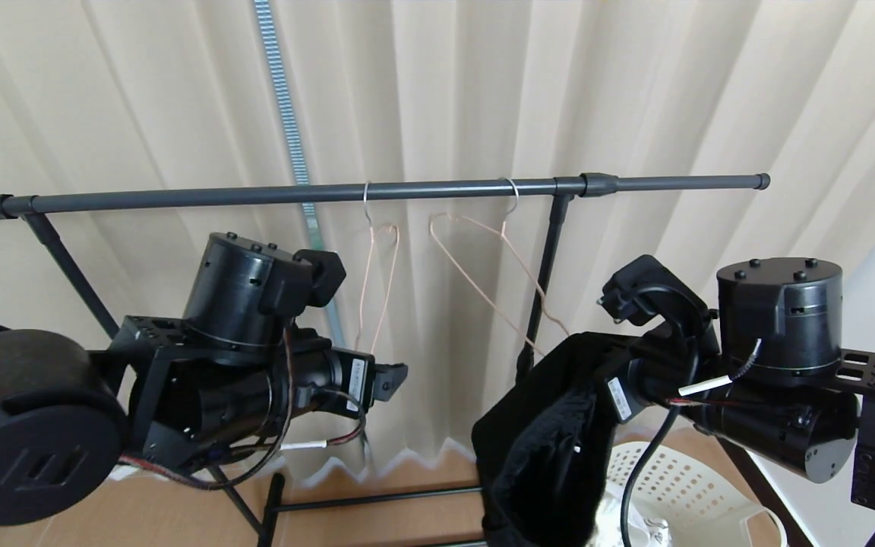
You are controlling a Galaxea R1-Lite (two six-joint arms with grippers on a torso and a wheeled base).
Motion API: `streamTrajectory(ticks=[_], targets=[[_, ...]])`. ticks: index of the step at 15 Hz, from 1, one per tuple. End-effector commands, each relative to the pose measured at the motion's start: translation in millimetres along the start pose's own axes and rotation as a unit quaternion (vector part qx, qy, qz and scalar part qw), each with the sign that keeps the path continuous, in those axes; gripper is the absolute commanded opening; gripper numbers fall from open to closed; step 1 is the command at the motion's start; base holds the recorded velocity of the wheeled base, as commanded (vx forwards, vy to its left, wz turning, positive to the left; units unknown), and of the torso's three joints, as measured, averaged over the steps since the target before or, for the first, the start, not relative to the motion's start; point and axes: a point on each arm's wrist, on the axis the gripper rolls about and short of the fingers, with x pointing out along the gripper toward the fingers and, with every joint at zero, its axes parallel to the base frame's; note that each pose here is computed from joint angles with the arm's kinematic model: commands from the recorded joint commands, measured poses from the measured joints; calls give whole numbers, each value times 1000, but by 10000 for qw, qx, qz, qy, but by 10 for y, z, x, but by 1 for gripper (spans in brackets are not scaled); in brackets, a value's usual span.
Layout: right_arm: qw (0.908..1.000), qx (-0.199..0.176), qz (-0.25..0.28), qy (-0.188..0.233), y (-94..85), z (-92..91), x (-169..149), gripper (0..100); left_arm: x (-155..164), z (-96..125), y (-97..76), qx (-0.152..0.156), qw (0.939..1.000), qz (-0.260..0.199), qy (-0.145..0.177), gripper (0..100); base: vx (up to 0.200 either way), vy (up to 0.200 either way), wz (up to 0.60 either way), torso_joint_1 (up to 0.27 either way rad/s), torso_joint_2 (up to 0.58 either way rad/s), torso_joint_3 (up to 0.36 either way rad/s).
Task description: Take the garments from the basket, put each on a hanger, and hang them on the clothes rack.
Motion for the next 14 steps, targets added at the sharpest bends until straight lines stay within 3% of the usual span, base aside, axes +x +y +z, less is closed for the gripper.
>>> streamTrajectory(ticks=[1, 2, 4, 7, 14], targets=[[10000, -71, 52, 0, 34, -7, -13, 0, 344, 45, 49, -78, 9995, 278, 159, 100, 0, 0, 0, 0, 0, 0], [10000, -80, 57, -9, 38, -5, -15, 0, 354, 45, 52, -81, 9994, 293, 164, 100, 0, 0, 0, 0, 0, 0], [9998, -186, 85, -11, 55, -10, -20, 0, 732, 136, 65, -151, 9978, 634, 78, 100, 0, 0, 0, 0, 0, 0], [9997, -201, 106, -11, 71, -12, -24, 0, 1011, 265, 76, -229, 9967, 777, -101, 100, 0, 0, 0, 0, 0, 0], [9997, -203, 107, -3, 73, -12, -16, 0, 1417, 346, 38, -280, 9933, 1097, -231, 100, 0, 0, 0, 0, 0, 0]])
